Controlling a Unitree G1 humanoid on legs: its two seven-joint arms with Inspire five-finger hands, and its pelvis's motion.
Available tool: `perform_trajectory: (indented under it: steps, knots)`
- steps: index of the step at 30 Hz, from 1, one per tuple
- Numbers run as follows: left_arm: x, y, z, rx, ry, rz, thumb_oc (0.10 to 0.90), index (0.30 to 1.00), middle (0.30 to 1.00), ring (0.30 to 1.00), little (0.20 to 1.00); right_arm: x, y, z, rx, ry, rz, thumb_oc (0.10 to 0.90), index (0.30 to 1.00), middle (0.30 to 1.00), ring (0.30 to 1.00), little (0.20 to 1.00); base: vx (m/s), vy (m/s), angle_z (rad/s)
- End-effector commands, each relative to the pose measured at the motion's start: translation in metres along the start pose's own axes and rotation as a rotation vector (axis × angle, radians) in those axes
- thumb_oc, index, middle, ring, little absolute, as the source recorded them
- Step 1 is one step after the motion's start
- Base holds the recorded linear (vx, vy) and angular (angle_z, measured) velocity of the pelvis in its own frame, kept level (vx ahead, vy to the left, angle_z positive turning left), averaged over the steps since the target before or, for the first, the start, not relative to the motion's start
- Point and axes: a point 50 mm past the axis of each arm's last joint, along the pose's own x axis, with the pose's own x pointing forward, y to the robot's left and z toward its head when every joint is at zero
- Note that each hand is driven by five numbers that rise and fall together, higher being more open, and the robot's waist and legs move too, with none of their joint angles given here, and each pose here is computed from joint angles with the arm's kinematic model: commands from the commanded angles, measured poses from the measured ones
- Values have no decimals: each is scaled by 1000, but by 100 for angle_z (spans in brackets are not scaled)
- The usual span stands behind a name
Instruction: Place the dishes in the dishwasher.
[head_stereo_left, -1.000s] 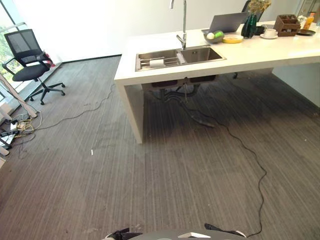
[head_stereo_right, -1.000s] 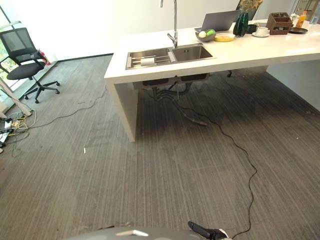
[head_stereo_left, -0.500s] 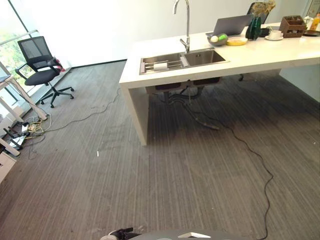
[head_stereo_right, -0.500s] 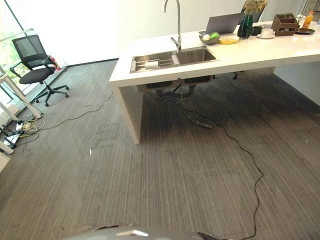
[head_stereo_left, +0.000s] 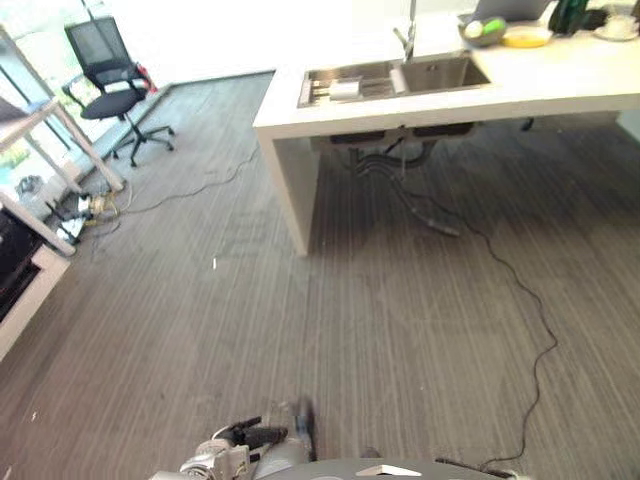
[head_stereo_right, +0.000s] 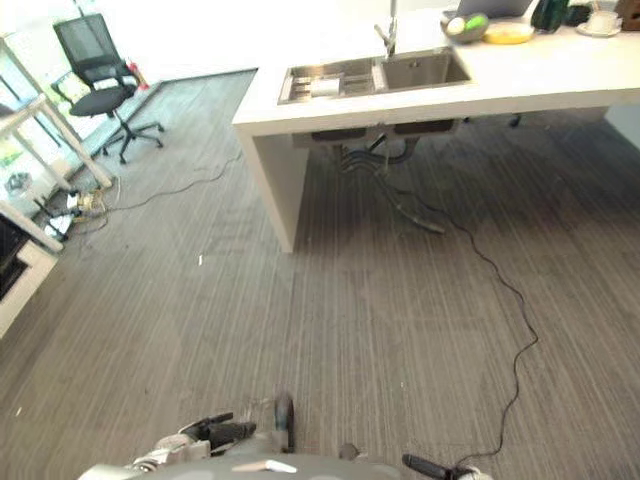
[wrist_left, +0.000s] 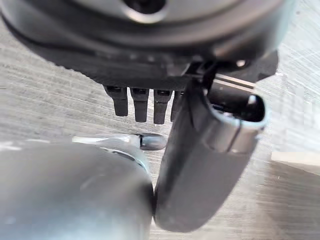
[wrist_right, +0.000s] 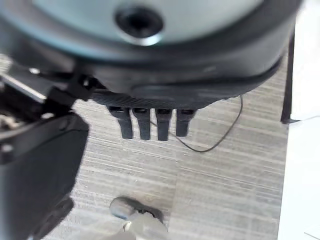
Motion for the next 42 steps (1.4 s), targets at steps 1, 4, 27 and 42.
perform_trajectory:
  steps: [1,4,27,42]
  knots:
    - [-11,20,-58,122,223,53,800,900,900,900,900,0,1,11,-14,-46,-2,800,900,900,900,900,390,94,-26]
    - [-15,35,-63,95,243,101,800,900,900,900,900,1,14,4,-28,-27,32,800,900,900,900,900,296,105,-64]
    - [-210,-38,300,-80,-1642,92,800,900,900,900,900,-1,30,11,275,-181,55,800,900,900,900,900,348,13,29]
    - [-287,-42,297,113,-2057,441,800,900,900,900,900,-3,-3,24,178,-225,-38,800,900,900,900,900,332,-183,5]
